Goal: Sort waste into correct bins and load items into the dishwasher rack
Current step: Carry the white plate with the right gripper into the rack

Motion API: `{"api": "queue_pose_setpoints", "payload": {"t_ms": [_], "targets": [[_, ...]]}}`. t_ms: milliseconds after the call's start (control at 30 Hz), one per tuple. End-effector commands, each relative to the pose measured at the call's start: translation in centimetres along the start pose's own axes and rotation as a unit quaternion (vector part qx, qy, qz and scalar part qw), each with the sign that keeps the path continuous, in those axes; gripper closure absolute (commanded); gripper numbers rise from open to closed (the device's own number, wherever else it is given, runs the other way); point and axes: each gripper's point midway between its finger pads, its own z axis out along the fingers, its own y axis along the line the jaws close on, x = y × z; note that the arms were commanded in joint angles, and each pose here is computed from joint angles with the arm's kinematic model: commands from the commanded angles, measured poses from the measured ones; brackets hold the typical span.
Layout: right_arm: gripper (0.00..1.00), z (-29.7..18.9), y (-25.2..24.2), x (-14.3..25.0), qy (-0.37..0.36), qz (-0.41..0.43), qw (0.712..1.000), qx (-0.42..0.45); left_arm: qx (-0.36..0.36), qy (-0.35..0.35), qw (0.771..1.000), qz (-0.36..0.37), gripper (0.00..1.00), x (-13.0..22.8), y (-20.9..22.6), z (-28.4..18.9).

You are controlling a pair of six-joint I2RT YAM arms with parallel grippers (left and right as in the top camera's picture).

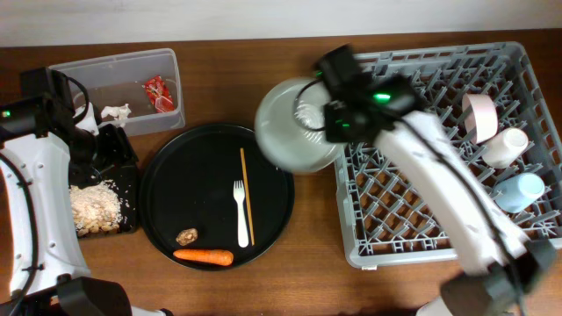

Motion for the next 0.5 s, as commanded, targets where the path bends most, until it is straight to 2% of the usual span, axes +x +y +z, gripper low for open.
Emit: {"api": "queue_pose_setpoints", "payload": {"t_ms": [0,67,267,467], "targets": [[0.96,-4.4,-9.7,-3.6,-0.103,-0.005,0.976,0.19,0.005,-0.006,1.0,0.001,0.34,-0.1,-0.1,-0.4],[0.96,-6.0,-14.2,-4.5,-0.127,0.019,0.949,0.287,0.005,-0.006,1.0,0.001,0.34,-0.1,-0.1,-0.4],[0.96,-7.4,-20.1,-5.4,-0.162,0.099,0.881,0.434,0.005,-0.006,1.0,0.001,0.34,-0.1,-0.1,-0.4],[0.96,-3.9,-21.8,-6.6,-0.152,0.12,0.865,0.463,0.005,-0.005,1.0,0.0,0.34,-0.1,-0.1,-0.4]]}}
